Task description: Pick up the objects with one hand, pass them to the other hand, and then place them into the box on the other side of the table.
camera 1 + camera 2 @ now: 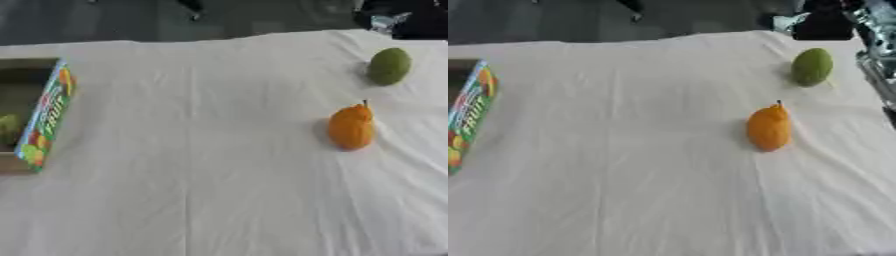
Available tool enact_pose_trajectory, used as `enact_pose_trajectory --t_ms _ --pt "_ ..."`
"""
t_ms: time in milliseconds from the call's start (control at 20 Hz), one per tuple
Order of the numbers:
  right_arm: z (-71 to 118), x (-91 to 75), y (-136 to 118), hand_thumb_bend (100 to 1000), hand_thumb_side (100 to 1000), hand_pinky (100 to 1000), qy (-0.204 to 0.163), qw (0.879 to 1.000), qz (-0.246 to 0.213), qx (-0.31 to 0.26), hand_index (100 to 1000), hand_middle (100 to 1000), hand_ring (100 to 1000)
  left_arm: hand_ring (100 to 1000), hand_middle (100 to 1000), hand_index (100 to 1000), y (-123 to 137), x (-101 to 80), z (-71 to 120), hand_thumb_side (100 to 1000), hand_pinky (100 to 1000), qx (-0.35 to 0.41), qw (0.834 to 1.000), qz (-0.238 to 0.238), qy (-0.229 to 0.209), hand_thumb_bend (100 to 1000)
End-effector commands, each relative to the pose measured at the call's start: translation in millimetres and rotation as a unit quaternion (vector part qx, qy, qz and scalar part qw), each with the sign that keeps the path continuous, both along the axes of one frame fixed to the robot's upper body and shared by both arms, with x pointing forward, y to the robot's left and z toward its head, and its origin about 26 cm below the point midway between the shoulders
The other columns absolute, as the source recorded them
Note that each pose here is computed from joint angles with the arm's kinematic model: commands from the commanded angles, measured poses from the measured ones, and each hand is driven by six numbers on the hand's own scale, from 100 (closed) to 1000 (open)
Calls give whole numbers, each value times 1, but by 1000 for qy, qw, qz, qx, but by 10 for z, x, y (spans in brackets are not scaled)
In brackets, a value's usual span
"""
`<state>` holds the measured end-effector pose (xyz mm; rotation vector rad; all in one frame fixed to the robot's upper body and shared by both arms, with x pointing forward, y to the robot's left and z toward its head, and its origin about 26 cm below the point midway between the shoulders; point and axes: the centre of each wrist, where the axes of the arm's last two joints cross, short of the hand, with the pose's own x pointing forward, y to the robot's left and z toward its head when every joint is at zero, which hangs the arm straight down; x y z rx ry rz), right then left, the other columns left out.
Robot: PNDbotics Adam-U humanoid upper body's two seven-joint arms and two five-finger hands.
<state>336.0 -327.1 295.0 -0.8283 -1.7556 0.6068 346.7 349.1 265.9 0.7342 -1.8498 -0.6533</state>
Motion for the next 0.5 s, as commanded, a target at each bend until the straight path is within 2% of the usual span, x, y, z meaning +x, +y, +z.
enact_pose_trajectory --t_ms 50,200,500 --pt "187 -40 -99 677 260 793 27 998 5 -48 861 777 775 677 616 752 9 -30 101 496 642 1 1000 1 -16 703" --pt "218 -41 -137 673 257 801 55 995 13 -77 860 781 781 674 613 751 10 -24 98 494 640 -3 1000 2 -16 702" --pt "114 -54 -208 670 258 803 107 988 27 -110 854 779 782 674 612 751 17 -13 89 494 640 -1 1000 4 -11 702"
